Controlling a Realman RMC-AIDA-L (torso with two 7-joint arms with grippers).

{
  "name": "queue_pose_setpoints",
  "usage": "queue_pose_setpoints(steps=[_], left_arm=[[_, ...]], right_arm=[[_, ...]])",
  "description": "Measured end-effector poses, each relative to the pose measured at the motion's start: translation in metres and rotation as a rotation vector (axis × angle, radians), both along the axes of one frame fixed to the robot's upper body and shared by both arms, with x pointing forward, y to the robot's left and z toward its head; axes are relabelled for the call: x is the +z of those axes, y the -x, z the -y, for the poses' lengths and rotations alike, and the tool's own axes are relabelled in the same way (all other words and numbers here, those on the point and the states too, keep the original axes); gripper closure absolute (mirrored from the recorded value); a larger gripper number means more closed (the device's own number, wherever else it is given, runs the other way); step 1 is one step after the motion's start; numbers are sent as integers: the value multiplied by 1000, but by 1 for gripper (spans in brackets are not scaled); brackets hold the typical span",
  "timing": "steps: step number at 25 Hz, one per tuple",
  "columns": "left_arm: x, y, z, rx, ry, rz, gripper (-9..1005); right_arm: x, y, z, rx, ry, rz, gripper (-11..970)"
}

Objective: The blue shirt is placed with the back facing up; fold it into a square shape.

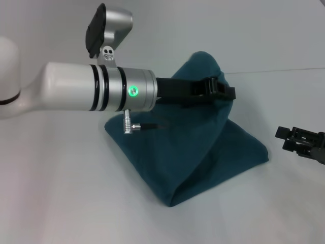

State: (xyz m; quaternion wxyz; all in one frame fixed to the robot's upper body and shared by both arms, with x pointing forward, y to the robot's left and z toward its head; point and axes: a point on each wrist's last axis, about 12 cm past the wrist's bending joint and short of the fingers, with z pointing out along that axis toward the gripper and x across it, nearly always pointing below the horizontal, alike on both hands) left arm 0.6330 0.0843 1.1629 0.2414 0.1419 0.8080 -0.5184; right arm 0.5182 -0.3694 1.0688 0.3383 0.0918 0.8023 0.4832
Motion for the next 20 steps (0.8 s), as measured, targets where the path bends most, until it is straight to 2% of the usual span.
queue_pose_setpoints(steps=[4, 10, 14, 17, 20], left_arm=[[-3, 0, 4, 6, 1, -6, 951], [-5, 2, 16, 19, 32, 1, 828], [3, 6, 18, -19, 112, 13, 645], [8, 10, 1, -25, 199, 21, 560], [5, 11, -33, 39, 248, 14, 503]], right_arm=[[-1, 2, 1, -6, 2, -4, 133], [-1, 0, 1, -8, 5, -4, 133], [-1, -1, 2, -5, 12, -12, 133], [0, -1, 3, -4, 16, -13, 133], [1, -2, 4, -2, 21, -18, 133]])
